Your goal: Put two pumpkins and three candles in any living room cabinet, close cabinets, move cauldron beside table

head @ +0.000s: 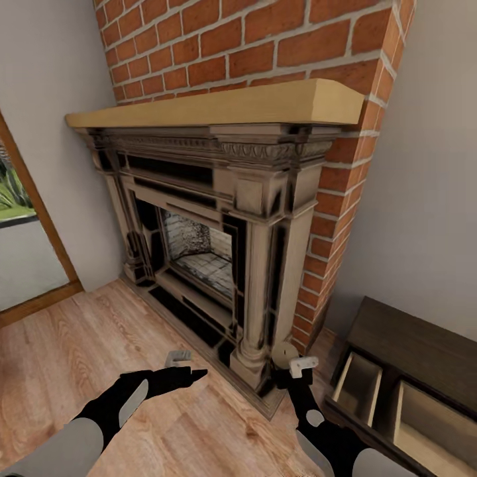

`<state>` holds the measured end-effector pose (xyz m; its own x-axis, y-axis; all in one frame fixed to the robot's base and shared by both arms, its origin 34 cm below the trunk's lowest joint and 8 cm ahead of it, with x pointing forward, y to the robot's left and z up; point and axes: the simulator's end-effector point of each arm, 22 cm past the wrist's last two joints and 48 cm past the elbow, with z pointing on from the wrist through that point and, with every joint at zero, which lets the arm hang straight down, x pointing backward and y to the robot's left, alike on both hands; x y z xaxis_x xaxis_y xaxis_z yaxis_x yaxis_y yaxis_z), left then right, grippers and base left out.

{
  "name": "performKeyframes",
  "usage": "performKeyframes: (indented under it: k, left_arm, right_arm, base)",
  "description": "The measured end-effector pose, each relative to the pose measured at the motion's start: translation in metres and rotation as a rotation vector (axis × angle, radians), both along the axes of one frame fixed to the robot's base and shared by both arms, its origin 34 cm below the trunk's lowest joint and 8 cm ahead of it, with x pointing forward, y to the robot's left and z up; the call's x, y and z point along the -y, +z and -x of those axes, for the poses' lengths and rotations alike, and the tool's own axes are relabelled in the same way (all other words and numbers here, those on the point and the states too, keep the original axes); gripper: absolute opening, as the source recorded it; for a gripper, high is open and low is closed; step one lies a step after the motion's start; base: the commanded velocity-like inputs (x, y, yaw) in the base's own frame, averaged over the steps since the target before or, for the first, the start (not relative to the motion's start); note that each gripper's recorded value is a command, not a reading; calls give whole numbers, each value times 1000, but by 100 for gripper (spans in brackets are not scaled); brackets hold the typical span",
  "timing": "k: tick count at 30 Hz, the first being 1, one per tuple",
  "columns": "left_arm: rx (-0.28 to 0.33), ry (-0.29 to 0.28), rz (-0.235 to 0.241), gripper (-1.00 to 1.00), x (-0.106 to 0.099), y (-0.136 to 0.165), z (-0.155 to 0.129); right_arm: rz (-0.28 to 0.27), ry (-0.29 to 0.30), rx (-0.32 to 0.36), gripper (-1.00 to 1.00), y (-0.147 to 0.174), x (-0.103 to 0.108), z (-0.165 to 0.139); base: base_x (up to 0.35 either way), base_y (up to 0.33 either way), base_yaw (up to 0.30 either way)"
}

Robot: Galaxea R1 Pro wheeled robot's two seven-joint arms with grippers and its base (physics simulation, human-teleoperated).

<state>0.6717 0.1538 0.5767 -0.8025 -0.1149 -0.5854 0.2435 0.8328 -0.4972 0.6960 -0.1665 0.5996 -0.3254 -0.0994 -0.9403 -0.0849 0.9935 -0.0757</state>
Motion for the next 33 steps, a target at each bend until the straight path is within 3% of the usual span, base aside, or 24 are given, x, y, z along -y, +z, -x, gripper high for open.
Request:
performKeyframes:
  k: [33]
  left_arm:
    - [0, 1, -1, 100, -1, 0, 0]
  right_arm:
    - [10, -4, -11, -100, -5, 4, 2]
  base:
    - [0, 0, -283]
